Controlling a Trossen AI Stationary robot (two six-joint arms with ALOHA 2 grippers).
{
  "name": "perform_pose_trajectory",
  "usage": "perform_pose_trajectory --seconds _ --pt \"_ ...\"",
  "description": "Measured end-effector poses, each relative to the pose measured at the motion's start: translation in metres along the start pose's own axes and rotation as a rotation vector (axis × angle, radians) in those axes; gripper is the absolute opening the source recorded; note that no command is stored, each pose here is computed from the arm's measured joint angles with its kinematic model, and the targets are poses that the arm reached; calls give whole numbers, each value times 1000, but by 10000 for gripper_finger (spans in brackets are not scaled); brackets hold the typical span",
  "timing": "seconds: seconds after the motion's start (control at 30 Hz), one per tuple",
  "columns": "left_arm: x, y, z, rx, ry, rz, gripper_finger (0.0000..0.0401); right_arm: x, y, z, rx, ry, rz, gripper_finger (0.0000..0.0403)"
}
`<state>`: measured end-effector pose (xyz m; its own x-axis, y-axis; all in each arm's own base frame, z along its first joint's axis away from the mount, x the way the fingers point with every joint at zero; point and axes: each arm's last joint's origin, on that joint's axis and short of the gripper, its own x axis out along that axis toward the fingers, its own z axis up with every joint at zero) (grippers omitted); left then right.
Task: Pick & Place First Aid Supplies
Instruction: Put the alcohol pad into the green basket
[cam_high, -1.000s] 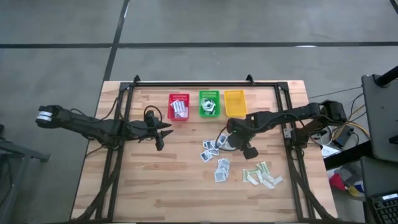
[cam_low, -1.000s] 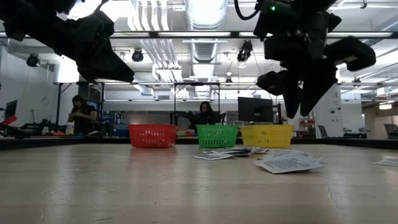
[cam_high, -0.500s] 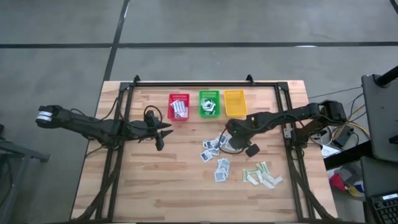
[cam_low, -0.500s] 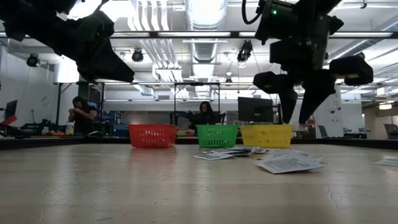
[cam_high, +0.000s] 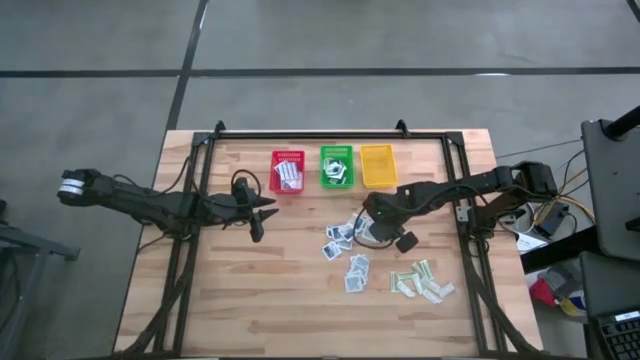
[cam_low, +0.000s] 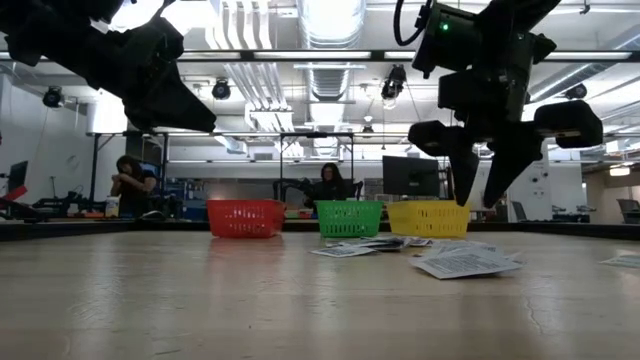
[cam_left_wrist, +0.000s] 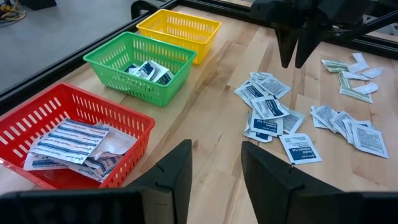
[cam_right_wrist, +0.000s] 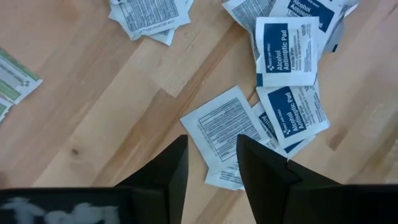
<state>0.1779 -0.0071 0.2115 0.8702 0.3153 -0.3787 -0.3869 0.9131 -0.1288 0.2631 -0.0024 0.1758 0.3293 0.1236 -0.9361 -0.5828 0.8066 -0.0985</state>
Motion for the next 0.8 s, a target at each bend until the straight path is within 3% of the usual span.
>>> perform_pose_trajectory --seconds 0.17,0.53,0.8 --pt "0 0 0 0 0 0 133 6 0 0 -12 10 18 153" --pt "0 0 0 1 1 0 133 49 -6 10 -75 125 110 176" --pt "0 0 0 1 1 0 133 63 -11 16 -42 208 143 161"
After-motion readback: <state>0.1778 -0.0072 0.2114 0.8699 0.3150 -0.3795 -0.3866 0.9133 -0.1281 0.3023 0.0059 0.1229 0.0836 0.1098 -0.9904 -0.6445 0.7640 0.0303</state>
